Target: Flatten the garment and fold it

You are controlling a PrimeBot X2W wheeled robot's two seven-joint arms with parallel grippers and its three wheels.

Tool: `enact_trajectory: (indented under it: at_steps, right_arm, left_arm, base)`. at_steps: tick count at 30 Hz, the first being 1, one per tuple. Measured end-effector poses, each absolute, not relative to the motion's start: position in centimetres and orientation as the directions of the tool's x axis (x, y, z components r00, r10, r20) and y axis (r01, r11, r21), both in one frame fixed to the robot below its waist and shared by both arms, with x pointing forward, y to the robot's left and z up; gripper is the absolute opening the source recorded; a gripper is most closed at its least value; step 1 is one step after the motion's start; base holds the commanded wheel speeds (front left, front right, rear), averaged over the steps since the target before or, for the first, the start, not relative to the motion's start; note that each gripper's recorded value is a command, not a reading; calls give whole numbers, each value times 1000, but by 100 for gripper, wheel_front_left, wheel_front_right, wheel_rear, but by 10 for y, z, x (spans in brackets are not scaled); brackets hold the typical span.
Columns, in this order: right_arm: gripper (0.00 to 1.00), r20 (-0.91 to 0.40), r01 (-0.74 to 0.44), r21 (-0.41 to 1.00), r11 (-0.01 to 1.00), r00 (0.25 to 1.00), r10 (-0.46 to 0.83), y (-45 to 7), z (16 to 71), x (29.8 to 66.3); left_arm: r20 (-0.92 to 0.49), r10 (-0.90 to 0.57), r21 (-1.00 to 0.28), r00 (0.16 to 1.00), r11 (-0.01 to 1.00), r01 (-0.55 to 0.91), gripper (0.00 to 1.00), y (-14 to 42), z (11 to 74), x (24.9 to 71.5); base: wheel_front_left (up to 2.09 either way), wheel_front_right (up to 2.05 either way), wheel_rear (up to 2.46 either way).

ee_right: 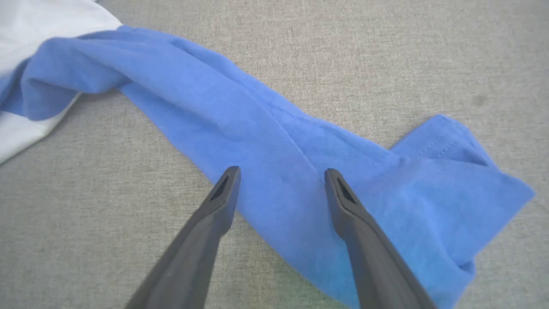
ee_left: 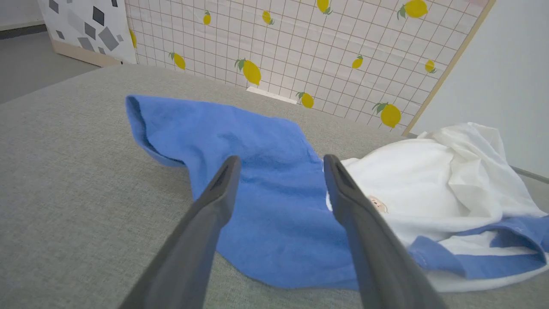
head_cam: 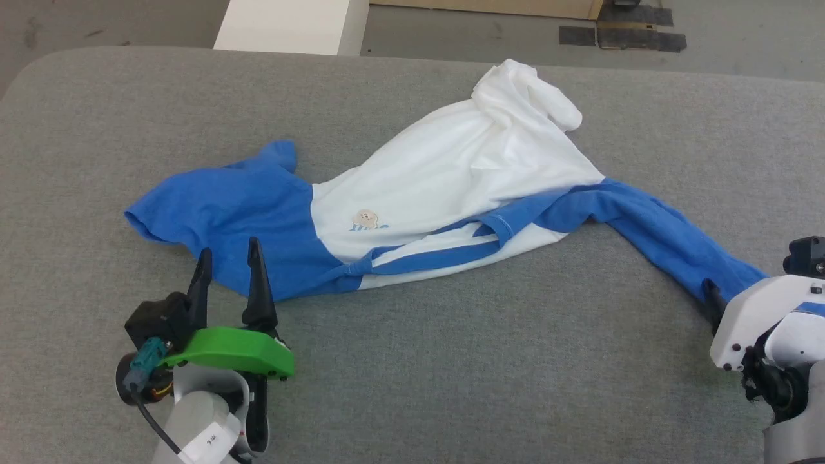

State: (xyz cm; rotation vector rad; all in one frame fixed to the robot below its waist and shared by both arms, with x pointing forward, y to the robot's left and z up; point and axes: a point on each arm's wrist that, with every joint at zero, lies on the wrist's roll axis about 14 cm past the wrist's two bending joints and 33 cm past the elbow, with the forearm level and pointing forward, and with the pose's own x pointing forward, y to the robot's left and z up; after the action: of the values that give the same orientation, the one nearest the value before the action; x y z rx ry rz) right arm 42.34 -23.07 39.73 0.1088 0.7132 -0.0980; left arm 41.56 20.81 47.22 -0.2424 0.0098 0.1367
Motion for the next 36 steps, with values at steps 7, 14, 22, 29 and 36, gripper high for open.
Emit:
enact_trajectory:
  at_steps: [7,14,22,29,36]
  right_arm:
    - [0,-683,123,97,988,730,-24,-227,387,423]
    - [0,-623,66,151,986,781,43,-212,407,429]
    - [0,-729,-125,153,980,655,198,-192,402,357]
    - [0,-841,-88,-104,991,540,-40,-275,393,293]
    - [100,-782,23,-93,995,617,-88,-282,395,293]
  left_arm:
    - [22,76,-225,997,972,-69,100,197,483,425]
    - [41,60,-220,997,974,-49,100,193,489,426]
    - [29,63,-228,998,972,-55,100,193,488,413]
    - [36,38,-239,999,971,-29,100,183,491,413]
    - [31,24,-243,999,970,-16,100,177,490,412]
  base:
    - [0,0,0]
    - [0,0,0]
    - [0,0,0]
    - [0,0,0]
    - [0,0,0]
